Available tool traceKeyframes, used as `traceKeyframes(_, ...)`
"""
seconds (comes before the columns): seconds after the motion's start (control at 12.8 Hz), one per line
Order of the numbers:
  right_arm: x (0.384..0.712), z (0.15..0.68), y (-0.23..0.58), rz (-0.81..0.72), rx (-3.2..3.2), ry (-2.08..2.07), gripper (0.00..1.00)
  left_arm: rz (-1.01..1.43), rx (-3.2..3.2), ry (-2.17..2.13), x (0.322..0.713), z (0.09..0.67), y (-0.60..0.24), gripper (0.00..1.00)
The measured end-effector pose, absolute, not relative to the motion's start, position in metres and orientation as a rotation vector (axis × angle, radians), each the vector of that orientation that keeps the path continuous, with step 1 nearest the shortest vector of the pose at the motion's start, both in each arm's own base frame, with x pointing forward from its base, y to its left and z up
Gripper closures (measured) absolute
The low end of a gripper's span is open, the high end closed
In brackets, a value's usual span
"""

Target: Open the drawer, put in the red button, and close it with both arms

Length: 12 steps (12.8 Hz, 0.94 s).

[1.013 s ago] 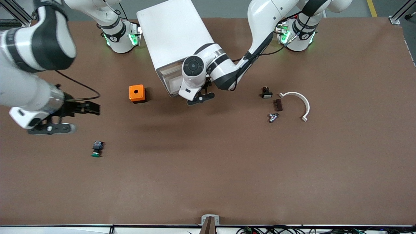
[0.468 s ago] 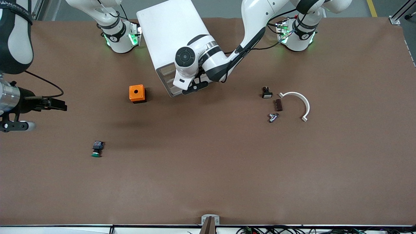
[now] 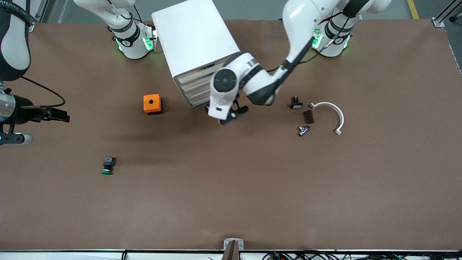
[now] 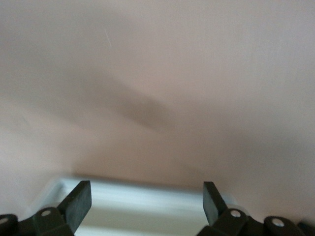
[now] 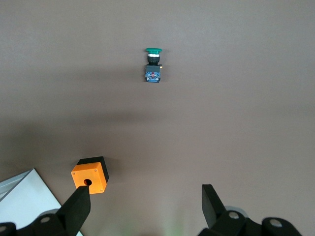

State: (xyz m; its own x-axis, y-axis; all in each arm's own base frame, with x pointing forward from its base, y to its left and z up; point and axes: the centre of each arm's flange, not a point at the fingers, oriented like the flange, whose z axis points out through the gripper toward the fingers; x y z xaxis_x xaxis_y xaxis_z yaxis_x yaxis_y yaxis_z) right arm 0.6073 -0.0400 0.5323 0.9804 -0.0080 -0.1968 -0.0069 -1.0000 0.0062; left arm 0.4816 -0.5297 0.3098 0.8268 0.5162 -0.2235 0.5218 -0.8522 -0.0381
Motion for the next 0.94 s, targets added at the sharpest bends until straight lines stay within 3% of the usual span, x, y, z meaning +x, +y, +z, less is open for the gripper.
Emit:
traceKeyframes(0.16, 0.609, 0.543, -0.043, -0.270, 3.117, -0.018, 0.00, -0.283, 3.027, 0.937, 0.528, 0.362, -0.462, 0.00)
traceKeyframes(0.31, 0.611, 0.570, -0.054, -0.188, 3.118, -0.049, 0.00, -0.219, 3.052, 1.012, 0.551, 0.417, -0.405, 0.00)
traceKeyframes(0.94, 0.582, 0.608, -0.071, -0.197, 3.126, -0.097, 0.00, -0.106, 3.151, 0.719, 0.570, 0.595, -0.183, 0.00)
